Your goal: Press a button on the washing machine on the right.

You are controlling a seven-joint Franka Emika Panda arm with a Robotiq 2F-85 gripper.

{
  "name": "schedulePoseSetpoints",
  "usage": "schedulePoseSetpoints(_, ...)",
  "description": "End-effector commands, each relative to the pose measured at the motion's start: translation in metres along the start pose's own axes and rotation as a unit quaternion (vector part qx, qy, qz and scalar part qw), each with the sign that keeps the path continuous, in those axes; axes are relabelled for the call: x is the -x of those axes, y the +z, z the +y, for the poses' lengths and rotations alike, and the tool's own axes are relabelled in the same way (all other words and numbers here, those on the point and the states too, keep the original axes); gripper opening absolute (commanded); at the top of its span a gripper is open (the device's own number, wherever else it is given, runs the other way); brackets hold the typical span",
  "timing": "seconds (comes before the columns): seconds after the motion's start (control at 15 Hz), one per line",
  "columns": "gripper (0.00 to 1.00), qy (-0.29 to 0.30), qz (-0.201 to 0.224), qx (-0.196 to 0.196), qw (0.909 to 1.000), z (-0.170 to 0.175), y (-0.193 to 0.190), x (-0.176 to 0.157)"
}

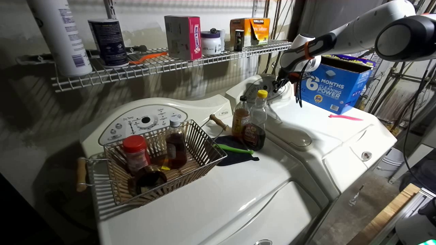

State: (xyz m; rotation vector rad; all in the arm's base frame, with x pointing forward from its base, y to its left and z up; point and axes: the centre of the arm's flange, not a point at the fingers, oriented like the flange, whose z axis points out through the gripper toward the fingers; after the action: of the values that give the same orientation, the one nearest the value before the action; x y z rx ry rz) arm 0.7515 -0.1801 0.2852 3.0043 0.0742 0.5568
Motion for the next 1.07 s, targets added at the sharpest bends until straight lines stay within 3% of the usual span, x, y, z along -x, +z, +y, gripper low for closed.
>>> schedulePoseSetpoints(0.0, 0.00, 0.019, 0.019, 0.014, 0.9995, -0.014, 0.033, -0.014)
schedulePoseSetpoints(0.2, 0.00, 0.020, 0.002, 0.020, 0.9996, -0.013, 0.036, -0.013)
schedulePoseSetpoints(0.47, 0.02, -0.013, -0.021, 0.035, 0.9991, -0.004, -0.007, -0.009)
schedulePoseSetpoints(0.53, 0.27, -0.022, -0.025, 0.036, 0.9988, -0.002, -0.016, -0.007)
schedulePoseSetpoints(0.67, 0.31, -0.026, -0.060, 0.034, 0.9973, 0.003, -0.037, 0.001)
schedulePoseSetpoints(0.8, 0.44, -0.017, -0.114, 0.046, 0.9923, 0.013, -0.061, 0.012)
schedulePoseSetpoints(1.0, 0.64, -0.029, -0.192, 0.014, 0.9809, 0.021, -0.100, 0.030)
